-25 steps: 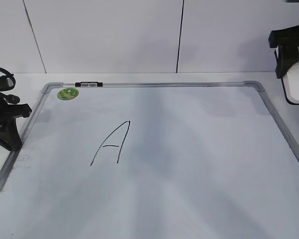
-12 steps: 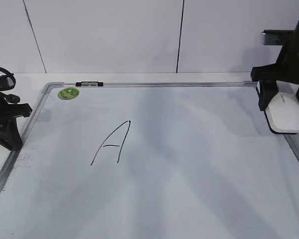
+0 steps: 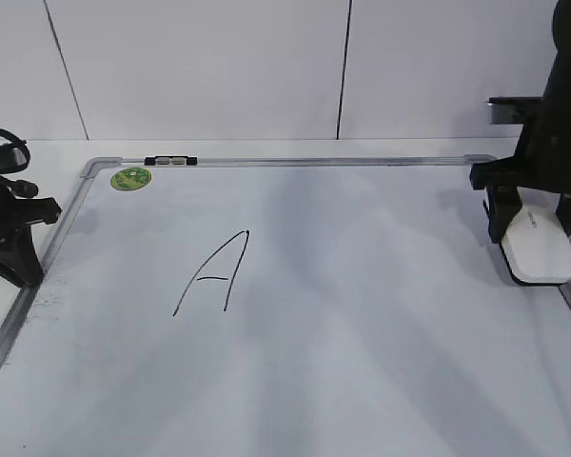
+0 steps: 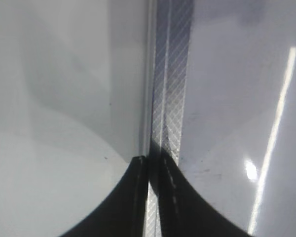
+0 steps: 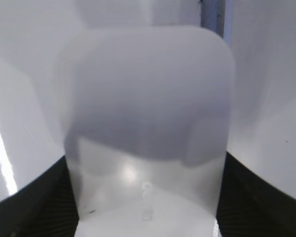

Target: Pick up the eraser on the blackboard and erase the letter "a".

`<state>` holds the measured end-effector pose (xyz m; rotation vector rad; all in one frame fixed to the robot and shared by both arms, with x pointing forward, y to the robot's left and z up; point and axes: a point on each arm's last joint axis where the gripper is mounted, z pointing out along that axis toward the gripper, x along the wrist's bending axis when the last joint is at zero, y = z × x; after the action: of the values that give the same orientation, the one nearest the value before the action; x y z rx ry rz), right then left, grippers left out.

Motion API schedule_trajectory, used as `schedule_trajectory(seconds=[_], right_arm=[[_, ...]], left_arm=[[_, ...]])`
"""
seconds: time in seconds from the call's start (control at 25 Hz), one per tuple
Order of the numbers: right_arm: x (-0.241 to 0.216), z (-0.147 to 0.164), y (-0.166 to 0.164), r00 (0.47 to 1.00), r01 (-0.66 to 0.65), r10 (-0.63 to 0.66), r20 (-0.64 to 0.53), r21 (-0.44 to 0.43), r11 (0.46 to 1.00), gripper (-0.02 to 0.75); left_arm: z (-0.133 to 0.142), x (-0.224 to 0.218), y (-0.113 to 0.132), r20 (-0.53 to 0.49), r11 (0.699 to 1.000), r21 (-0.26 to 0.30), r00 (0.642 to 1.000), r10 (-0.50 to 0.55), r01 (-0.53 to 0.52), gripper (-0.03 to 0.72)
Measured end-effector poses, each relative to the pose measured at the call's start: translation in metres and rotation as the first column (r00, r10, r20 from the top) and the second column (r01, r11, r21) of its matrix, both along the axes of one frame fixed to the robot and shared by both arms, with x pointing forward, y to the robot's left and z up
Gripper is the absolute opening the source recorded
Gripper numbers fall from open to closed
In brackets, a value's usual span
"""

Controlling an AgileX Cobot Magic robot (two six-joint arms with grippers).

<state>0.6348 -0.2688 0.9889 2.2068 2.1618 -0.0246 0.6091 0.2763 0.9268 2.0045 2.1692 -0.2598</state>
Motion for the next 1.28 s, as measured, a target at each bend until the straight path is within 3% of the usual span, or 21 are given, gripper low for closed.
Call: schedule_trajectory(seconds=[0.2,1.28], right_arm=[[-0.005,-0.018,-0.001,0.998,-0.006,0.005,-0.060,-0.014,1.000,0.546],[-0.002,-0.034,-0.008,0.996,0.000,-0.003,-0.094,-0.025,1.000,0.546]], left_arm=[[0.000,0.000,0.000,0.000,1.000,-0.003,1.000,0.002,-0.002,0.039],[0.000,0.000,0.000,0.004,1.000,-0.005,1.000,0.004,-0.004,0.044]])
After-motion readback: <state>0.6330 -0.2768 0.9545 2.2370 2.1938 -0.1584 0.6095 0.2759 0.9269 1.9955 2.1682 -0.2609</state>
